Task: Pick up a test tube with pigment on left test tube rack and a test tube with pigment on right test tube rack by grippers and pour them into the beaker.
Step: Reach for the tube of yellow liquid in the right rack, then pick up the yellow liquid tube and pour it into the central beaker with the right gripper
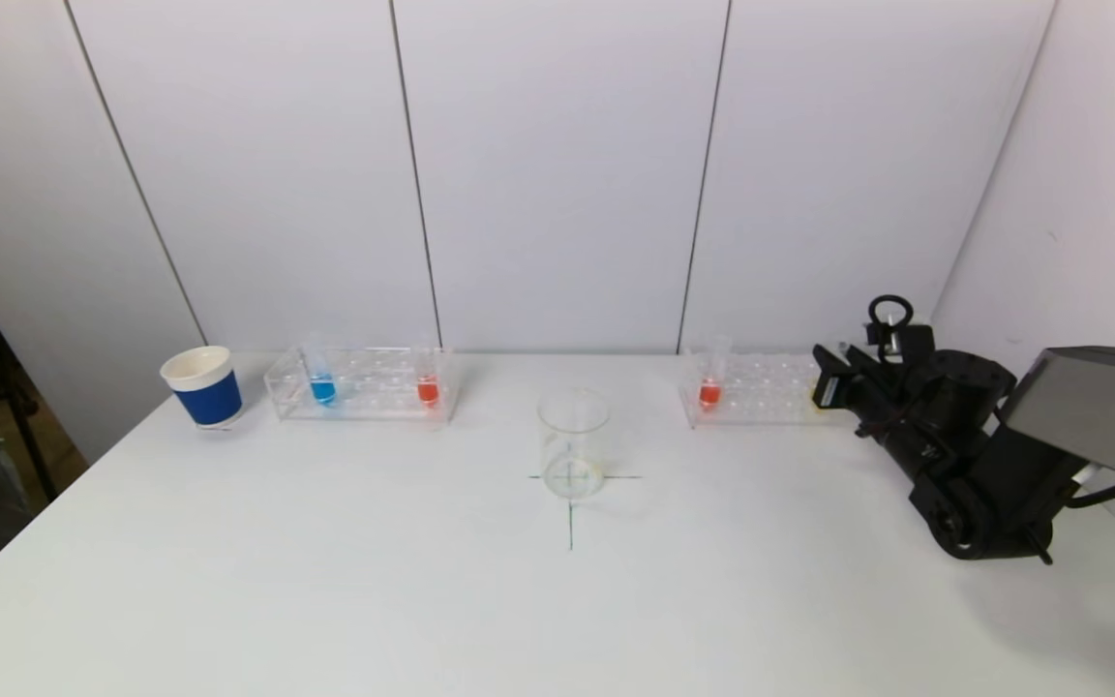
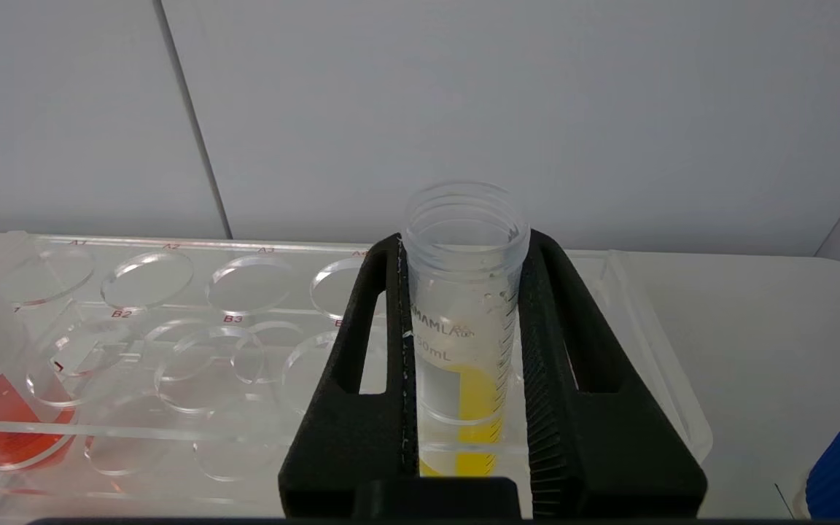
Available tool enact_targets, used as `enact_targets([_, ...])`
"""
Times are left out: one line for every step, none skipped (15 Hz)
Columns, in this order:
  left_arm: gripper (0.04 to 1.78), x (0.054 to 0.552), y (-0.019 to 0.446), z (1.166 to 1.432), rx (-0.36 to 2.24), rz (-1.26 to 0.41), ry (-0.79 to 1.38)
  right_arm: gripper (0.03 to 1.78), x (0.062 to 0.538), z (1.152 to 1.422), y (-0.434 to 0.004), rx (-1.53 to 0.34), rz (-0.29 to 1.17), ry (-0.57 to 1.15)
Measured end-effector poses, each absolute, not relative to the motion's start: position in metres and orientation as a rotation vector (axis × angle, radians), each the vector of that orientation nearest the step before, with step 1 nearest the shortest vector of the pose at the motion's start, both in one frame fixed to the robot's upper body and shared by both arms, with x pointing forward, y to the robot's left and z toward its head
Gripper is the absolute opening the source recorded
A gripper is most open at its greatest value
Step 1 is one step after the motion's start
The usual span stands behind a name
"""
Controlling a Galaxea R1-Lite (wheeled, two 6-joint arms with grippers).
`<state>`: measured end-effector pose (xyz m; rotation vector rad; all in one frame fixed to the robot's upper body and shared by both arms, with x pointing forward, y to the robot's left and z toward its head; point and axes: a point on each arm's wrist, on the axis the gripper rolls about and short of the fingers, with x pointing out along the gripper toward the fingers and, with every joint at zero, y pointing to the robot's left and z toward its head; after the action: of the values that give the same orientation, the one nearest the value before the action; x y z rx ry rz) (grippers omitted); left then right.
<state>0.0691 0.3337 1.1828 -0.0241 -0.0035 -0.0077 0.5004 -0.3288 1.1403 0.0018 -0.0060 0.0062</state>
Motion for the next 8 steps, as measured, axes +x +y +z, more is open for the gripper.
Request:
enact_targets([1.76,0.0691,0.3337,1.1828,-0.024,-0.008,-0.004,0.45,0.5004,1.1404,-0.3288,0.002,0.006,-0.006])
enact_targets([1.76,0.0691,0.3337,1.1828,-0.024,-0.008,-0.004,0.45,0.5004,1.1406,-0.3288,0.001,0.006,-0.007])
enact_targets([1.76,0.0691,0.3337,1.1828,-0.024,-0.008,-0.004,0.45,0.5004,1.1407,-0.3288,0.002,0.006,-0.007])
enact_targets([1.76,0.0691,0.3337,1.1828,-0.024,-0.008,-0.004,0.45,0.5004,1.1407,-0.3288,0.002,0.006,-0.007])
enact_targets([1.76,0.0691,0.3337,1.1828,-0.024,-0.008,-0.004,0.45,0.5004,1.1407,-0.3288,0.002,0.006,-0.007])
enact_targets([1.76,0.0691,0.3337,1.1828,-0.024,-0.008,-0.004,0.45,0.5003,1.1412,-0.3288,0.002,0.006,-0.008])
enact_targets([1.76,0.0691,0.3337,1.1828,-0.025,-0.008,-0.004,0.45,0.5001,1.1415,-0.3288,0.002,0.006,-0.009])
enact_targets([1.76,0.0691,0.3337,1.1828,-0.024,-0.008,-0.004,0.45,0.5001,1.1416,-0.3288,0.002,0.006,-0.009])
